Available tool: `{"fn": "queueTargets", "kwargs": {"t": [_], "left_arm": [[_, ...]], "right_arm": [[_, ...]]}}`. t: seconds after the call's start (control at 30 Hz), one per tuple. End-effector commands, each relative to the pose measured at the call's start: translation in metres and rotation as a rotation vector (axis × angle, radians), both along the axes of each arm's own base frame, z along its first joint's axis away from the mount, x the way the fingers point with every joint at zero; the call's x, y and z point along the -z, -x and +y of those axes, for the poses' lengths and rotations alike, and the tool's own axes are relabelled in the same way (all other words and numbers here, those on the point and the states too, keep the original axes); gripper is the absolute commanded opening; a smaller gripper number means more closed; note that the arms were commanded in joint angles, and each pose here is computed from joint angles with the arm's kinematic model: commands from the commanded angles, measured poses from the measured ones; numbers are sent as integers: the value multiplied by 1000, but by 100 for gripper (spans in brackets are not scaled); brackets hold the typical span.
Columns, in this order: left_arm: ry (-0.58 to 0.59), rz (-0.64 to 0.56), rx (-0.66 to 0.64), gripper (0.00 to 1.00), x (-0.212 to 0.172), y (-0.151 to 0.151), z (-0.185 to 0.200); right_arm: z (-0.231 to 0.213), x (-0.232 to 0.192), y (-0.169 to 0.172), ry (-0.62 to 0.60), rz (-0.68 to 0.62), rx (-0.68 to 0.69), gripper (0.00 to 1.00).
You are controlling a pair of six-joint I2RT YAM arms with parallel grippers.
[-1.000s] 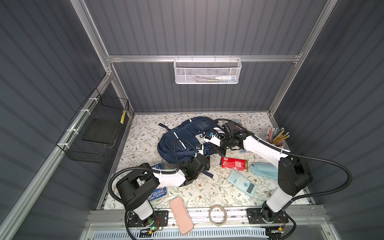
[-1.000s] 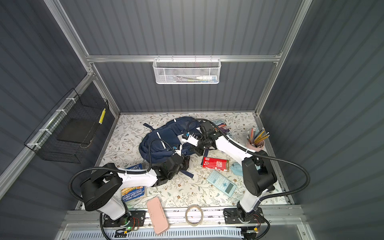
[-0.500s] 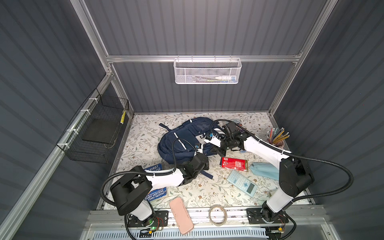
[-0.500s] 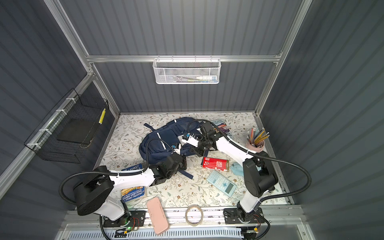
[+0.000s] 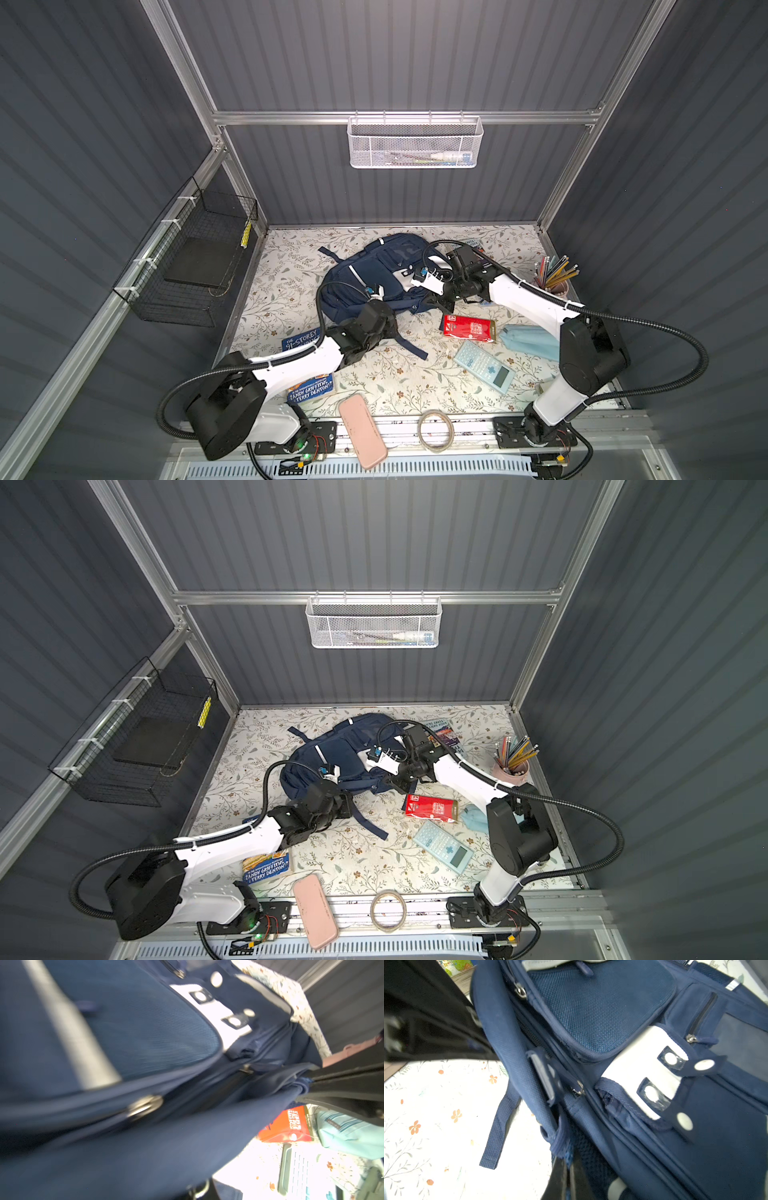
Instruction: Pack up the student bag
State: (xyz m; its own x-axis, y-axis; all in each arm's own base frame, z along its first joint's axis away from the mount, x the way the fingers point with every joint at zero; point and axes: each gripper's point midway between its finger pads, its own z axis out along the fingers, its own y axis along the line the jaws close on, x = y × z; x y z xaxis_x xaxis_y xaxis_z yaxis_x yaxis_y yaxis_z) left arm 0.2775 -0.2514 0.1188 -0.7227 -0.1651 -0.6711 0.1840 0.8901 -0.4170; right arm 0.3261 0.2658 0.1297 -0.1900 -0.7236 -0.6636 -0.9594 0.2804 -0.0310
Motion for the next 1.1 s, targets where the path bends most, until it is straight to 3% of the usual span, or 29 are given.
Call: {"fn": "queueTargets", "kwargs": {"t": [0.0,0.13,0.27,0.47,0.6,0.73,0.83,0.93,1.07], "left_arm": [[-11,23,-15,0,-3,6,16],[-22,34,-14,0,1,15,24],[-34,-7,-28,0,-14,18,37],[42,17,137,0,-14,35,-10],[39,3,184,0,-19,41,-35],[56,5,185,0,-26,37,-44],[82,-1,206,0,-34,34,-54],[138,20,228,0,-40,35,-67],[164,23,231,0,-46,36,-71]], "right_arm": [[-12,-13,-13,10,-80,40,0],[-25,-14,-23,35,-144,80,0],[-48,-2,-38,148,-178,175,0],[-41,-3,-44,102,-255,253,0],[-24,-5,-32,47,-286,237,25],[-13,-24,-1,-134,-390,194,53],[-3,-29,26,-156,-427,133,57],[15,-15,51,-83,-535,11,58],[28,-10,50,-96,-538,-7,57]]}}
